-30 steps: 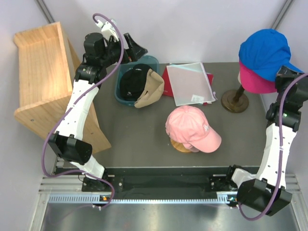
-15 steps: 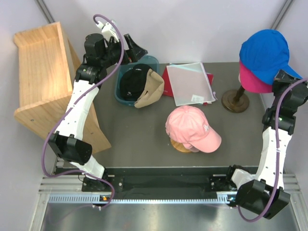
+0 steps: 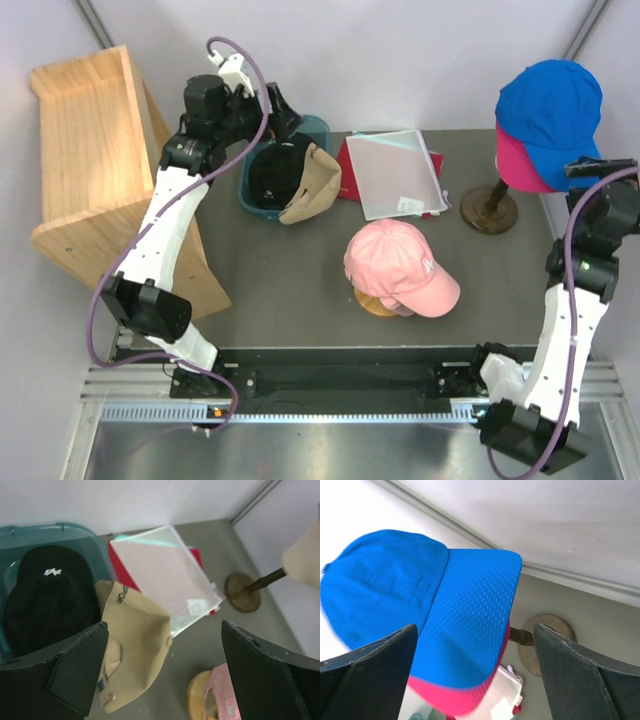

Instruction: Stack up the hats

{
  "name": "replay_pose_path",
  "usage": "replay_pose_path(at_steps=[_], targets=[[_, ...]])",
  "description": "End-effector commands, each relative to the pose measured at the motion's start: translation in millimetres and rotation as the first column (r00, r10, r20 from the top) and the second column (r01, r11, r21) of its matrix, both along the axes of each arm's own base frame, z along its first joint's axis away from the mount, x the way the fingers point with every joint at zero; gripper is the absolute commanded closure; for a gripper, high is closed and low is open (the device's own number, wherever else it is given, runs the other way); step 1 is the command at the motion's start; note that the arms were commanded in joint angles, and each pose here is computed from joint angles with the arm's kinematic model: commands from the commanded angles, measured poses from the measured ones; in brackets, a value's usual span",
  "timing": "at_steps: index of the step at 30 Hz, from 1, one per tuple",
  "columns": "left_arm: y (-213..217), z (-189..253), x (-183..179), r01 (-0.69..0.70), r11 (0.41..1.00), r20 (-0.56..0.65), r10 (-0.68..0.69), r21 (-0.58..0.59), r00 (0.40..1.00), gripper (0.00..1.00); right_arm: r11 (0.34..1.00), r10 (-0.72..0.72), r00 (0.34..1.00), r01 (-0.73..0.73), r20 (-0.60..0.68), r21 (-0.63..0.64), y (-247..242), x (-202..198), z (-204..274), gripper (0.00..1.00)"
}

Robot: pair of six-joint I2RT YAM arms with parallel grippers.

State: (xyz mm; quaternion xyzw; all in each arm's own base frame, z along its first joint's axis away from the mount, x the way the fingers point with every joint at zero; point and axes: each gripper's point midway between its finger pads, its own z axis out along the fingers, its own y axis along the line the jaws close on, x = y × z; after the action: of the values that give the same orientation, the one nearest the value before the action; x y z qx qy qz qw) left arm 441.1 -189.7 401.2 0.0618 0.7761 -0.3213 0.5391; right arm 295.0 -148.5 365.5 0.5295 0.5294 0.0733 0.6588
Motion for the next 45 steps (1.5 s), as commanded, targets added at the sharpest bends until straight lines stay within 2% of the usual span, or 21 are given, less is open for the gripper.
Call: replay_pose_path(at_steps=[1, 5, 10, 16, 22, 24, 26, 28, 29, 30, 31, 35, 40, 42, 43, 44, 45], targets=[[-0.1, -14.3, -13.0, -0.029, 0.978, 0.038, 0.021, 0.207, 0.999, 0.01, 0.988, -0.084, 0.996, 0.087, 0.024, -0.126, 1.1, -49.7, 40.8, 0.01], [-26.3, -53.8, -14.5, 0.023, 0.953, -0.025, -0.016, 0.303, 1.000, 0.01, 0.978, -0.137, 0.991, 0.135, -0.003, -0.157, 2.5, -76.6, 45.4, 0.01], [-51.0, -109.8, -19.3, 0.113, 0.944, -0.139, -0.072, 0.309, 0.988, 0.03, 0.972, -0.130, 0.991, 0.123, -0.022, -0.198, 6.9, -86.5, 54.4, 0.01], [-70.2, -167.3, -15.1, 0.185, 0.945, -0.225, -0.125, 0.269, 0.966, 0.07, 0.978, -0.069, 0.998, 0.069, 0.007, -0.195, 15.7, -79.2, 61.9, 0.02], [-93.1, -177.4, -4.6, 0.229, 0.957, -0.226, -0.187, 0.178, 0.956, 0.12, 0.981, -0.019, 1.000, 0.019, 0.003, -0.195, 20.3, -68.3, 65.0, 0.02], [-98.9, -181.4, -2.6, 0.242, 0.958, -0.232, -0.203, 0.153, 0.951, 0.16, 0.981, 0.003, 1.000, -0.001, 0.007, -0.196, 23.4, -65.5, 66.1, 0.02], [-103.0, -193.5, -0.1, 0.252, 0.957, -0.256, -0.211, 0.142, 0.943, 0.25, 0.980, 0.018, 1.000, -0.013, 0.022, -0.200, 26.2, -64.9, 71.4, 0.04], [-108.9, -196.9, 1.1, 0.272, 0.955, -0.269, -0.233, 0.121, 0.935, 0.47, 0.978, 0.044, 0.998, -0.037, 0.033, -0.206, 30.7, -63.9, 75.7, 0.05], [-110.6, -193.6, 2.3, 0.273, 0.956, -0.267, -0.235, 0.112, 0.934, 0.59, 0.976, 0.058, 0.997, -0.048, 0.042, -0.212, 32.6, -62.1, 79.0, 0.06], [-111.3, -190.8, 1.6, 0.275, 0.956, -0.275, -0.237, 0.106, 0.932, 0.89, 0.973, 0.090, 0.995, -0.077, 0.050, -0.218, 38.0, -60.2, 81.9, 0.07], [-112.1, -174.2, 5.8, 0.257, 0.962, -0.252, -0.226, 0.095, 0.941, 0.99, 0.970, 0.106, 0.993, -0.091, 0.057, -0.227, 40.6, -59.4, 86.3, 0.08], [-106.4, -109.1, 6.4, 0.207, 0.976, -0.161, -0.194, 0.068, 0.968, 1.00, 0.950, 0.202, 0.971, -0.163, 0.125, -0.265, 58.0, -56.1, 111.6, 0.11], [-95.8, -3.5, -12.0, 0.187, 0.981, 0.019, -0.186, -0.052, 0.982, 1.00, 0.879, 0.411, 0.882, -0.315, 0.232, -0.358, 95.1, -44.2, 159.3, 0.11], [-91.0, 41.6, -25.3, 0.244, 0.960, 0.125, -0.228, -0.134, 0.966, 1.00, 0.813, 0.538, 0.811, -0.429, 0.229, -0.394, 120.1, -34.1, 165.5, 0.11], [-90.5, 52.2, -29.9, 0.262, 0.942, 0.125, -0.240, -0.209, 0.963, 1.00, 0.789, 0.584, 0.777, -0.473, 0.238, -0.392, 127.5, -22.0, 168.0, 0.11], [-87.7, 78.8, -38.3, 0.335, 0.909, 0.215, -0.285, -0.250, 0.934, 1.00, 0.736, 0.660, 0.713, -0.554, 0.235, -0.389, 151.1, -13.9, 166.3, 0.10], [-83.5, 97.1, -48.2, 0.364, 0.887, 0.256, -0.295, -0.286, 0.920, 1.00, 0.706, 0.698, 0.677, -0.597, 0.233, -0.382, 165.9, -6.3, 165.1, 0.10]])
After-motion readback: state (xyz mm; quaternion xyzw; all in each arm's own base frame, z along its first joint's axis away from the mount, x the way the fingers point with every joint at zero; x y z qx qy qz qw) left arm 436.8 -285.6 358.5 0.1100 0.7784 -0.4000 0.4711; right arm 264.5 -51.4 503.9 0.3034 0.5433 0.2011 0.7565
